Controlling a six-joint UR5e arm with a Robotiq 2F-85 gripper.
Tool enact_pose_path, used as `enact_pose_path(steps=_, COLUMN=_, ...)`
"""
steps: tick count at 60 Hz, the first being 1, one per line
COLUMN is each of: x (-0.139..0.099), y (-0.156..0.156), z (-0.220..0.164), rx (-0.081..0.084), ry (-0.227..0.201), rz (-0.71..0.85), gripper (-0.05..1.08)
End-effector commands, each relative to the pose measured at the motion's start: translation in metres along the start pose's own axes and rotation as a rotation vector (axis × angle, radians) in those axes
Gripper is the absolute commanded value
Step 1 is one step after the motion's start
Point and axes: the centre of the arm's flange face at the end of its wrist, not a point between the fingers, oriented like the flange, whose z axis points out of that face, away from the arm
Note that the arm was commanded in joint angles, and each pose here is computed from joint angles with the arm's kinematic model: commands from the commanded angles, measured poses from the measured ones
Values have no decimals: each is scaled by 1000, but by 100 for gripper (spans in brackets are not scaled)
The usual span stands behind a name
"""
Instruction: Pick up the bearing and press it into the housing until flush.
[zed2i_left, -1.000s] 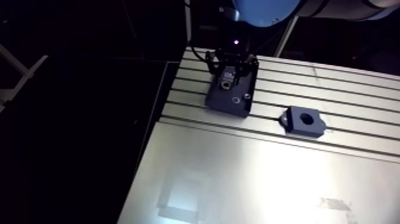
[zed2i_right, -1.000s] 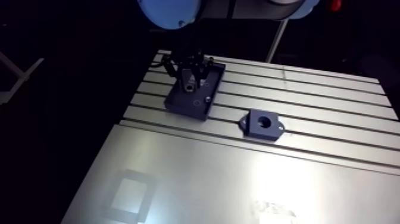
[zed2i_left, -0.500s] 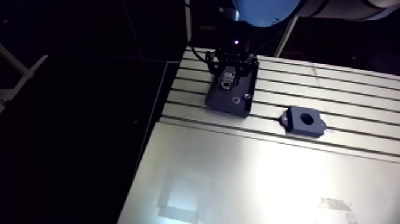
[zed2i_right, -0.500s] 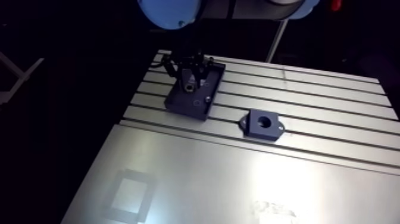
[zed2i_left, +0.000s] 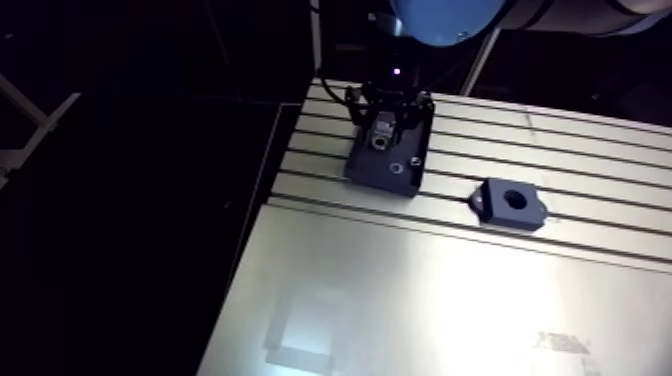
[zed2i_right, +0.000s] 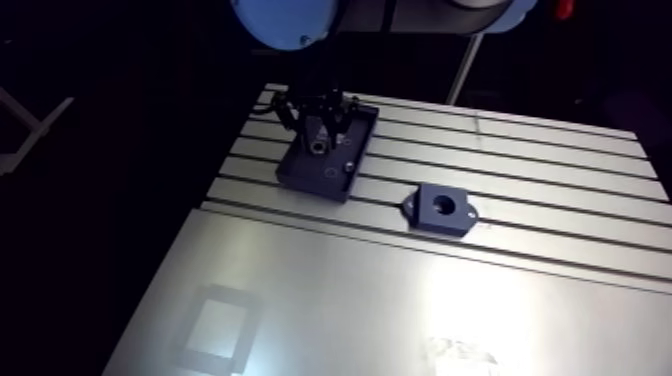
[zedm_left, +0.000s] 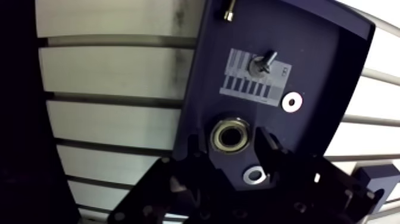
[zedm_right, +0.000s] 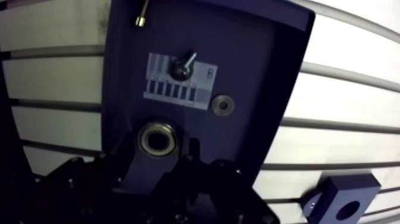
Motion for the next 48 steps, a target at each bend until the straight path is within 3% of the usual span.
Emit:
enact_pose_path(steps=1, x=0, y=0, z=0, rx=0, ry=0, rz=0, gripper=47)
enact_pose_path(steps=48, x=1, y=0, z=4, rx=0, ry=-7, rz=1, gripper=51)
